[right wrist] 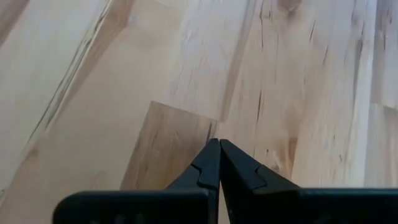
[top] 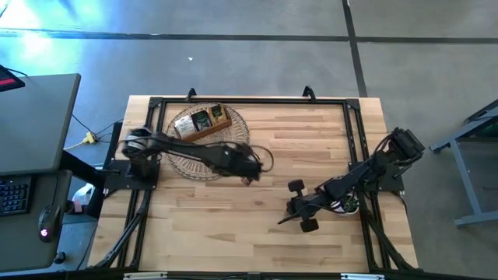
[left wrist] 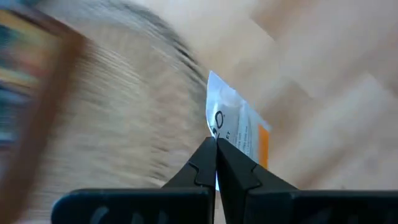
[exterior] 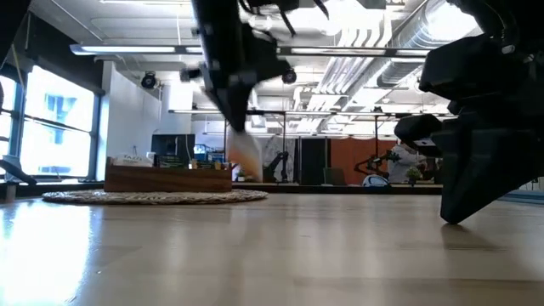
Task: Pick & Place Tea
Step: Put the orange tea bag into the left section of the wooden organizer
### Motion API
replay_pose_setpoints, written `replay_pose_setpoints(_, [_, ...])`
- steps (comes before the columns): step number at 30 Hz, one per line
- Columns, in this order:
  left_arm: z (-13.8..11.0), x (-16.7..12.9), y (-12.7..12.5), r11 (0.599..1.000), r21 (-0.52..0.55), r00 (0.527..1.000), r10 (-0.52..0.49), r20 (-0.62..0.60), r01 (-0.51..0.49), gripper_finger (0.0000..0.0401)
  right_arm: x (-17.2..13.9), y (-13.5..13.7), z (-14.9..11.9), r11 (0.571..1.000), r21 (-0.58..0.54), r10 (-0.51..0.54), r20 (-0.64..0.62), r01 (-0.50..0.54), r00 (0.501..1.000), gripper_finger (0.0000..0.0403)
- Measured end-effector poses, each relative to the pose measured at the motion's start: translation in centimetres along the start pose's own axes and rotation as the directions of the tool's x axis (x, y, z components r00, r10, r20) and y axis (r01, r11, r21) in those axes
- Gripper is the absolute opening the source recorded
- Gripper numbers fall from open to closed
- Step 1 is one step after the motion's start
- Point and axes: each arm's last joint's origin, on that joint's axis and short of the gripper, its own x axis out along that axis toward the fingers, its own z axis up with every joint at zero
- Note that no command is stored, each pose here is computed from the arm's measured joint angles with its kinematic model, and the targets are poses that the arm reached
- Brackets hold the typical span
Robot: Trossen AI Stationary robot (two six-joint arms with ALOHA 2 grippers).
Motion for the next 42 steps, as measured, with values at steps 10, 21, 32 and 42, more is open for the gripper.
replay_pose_setpoints(10, [-0.9, -5.8, 8.3, 0.897, -0.126, 0.894, 0.436, 0.102, -0.423, 0.0, 0.0, -0.1, -0.2, 1.0, -0.012, -0.015, -0.019, 0.015, 1.0, 0.0004])
replay_pose_setpoints(21, [-4.0, 0.4, 16.5, 0.767, -0.198, 0.789, 0.612, -0.06, -0.61, 0.0, -0.1, -0.1, -0.1, 0.999, -0.031, -0.018, -0.017, 0.018, 1.0, 0.0005])
replay_pose_setpoints(32, [-5.9, 5.7, 19.9, 0.804, -0.206, 0.828, 0.557, -0.068, -0.558, 0.0, -0.1, -0.1, 0.0, 0.997, -0.063, -0.034, -0.006, 0.034, 0.999, 0.0002])
replay_pose_setpoints(42, [-5.4, 6.0, 20.2, 0.819, -0.222, 0.846, 0.53, -0.06, -0.529, 0.0, -0.1, -0.1, 0.0, 0.997, -0.062, -0.037, -0.002, 0.037, 0.999, 0.0006])
